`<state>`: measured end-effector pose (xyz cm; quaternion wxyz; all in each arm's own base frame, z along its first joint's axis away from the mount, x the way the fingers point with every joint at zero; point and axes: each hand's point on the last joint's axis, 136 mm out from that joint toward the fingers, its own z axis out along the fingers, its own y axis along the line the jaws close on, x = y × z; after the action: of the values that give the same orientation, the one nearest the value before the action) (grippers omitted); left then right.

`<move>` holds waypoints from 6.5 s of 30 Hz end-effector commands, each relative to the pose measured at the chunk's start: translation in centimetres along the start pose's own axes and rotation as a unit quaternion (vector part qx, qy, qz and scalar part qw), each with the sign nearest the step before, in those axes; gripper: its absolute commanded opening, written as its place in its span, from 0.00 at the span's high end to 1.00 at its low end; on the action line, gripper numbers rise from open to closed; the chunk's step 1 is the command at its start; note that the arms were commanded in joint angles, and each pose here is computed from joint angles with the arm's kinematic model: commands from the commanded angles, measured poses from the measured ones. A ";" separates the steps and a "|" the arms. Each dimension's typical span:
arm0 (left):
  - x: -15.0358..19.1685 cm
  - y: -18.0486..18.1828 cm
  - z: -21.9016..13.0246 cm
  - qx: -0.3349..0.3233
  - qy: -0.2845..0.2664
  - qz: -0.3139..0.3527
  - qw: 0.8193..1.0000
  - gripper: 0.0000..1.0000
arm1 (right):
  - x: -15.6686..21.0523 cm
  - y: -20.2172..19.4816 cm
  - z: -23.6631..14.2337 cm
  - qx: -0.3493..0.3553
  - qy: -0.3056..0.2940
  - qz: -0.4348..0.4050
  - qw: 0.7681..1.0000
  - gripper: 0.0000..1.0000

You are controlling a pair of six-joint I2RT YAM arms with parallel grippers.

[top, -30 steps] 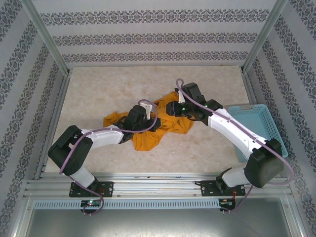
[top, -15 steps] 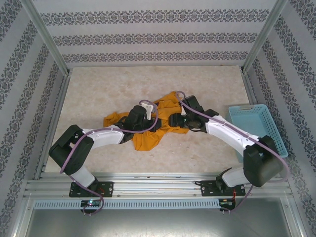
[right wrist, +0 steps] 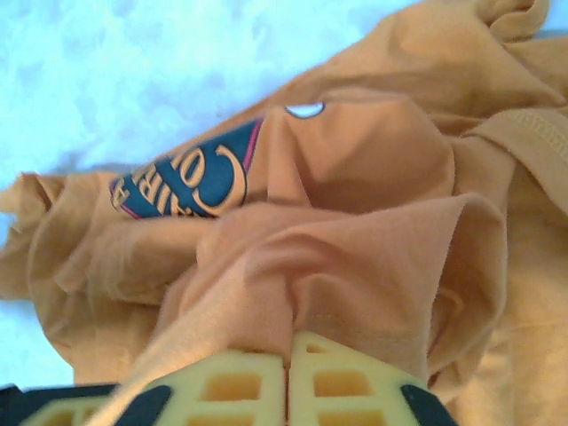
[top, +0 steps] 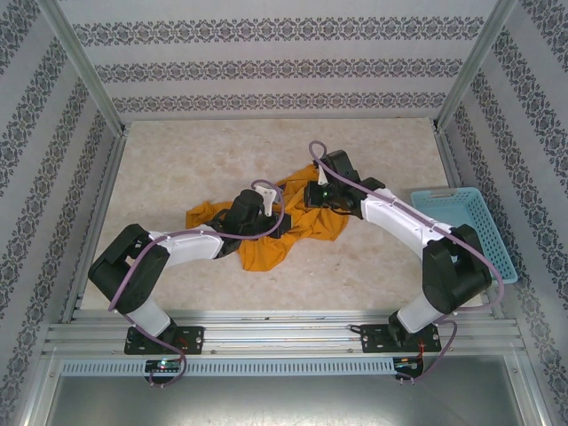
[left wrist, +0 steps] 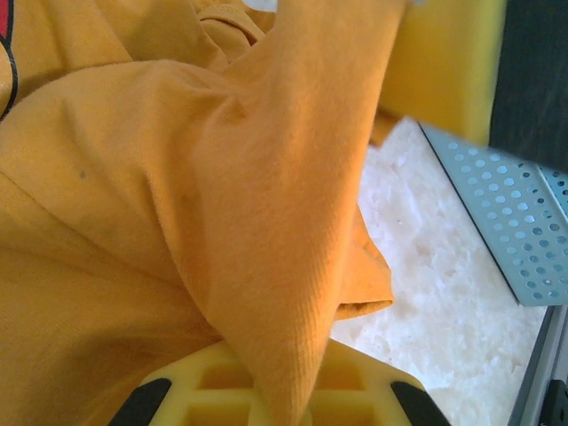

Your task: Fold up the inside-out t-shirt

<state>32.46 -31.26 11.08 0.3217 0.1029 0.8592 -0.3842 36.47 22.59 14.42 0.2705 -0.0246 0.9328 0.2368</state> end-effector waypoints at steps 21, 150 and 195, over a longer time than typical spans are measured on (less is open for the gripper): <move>2.9 -0.9 1.7 0.007 0.055 0.046 0.997 1.00 | -8.7 -4.1 3.0 0.076 -0.033 -0.036 0.996 1.00; 3.1 0.0 1.2 0.010 0.039 0.024 0.999 1.00 | -0.8 1.9 -3.1 -0.186 -0.023 0.120 0.975 0.89; 0.7 10.0 -8.5 -0.242 0.044 -0.063 0.967 0.48 | 4.4 -7.6 -6.2 0.076 -0.068 0.043 0.994 1.00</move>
<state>32.54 -20.91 10.98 0.3178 0.0182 0.9159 -0.2444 32.13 15.10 14.53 0.3247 0.0534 0.9173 0.2240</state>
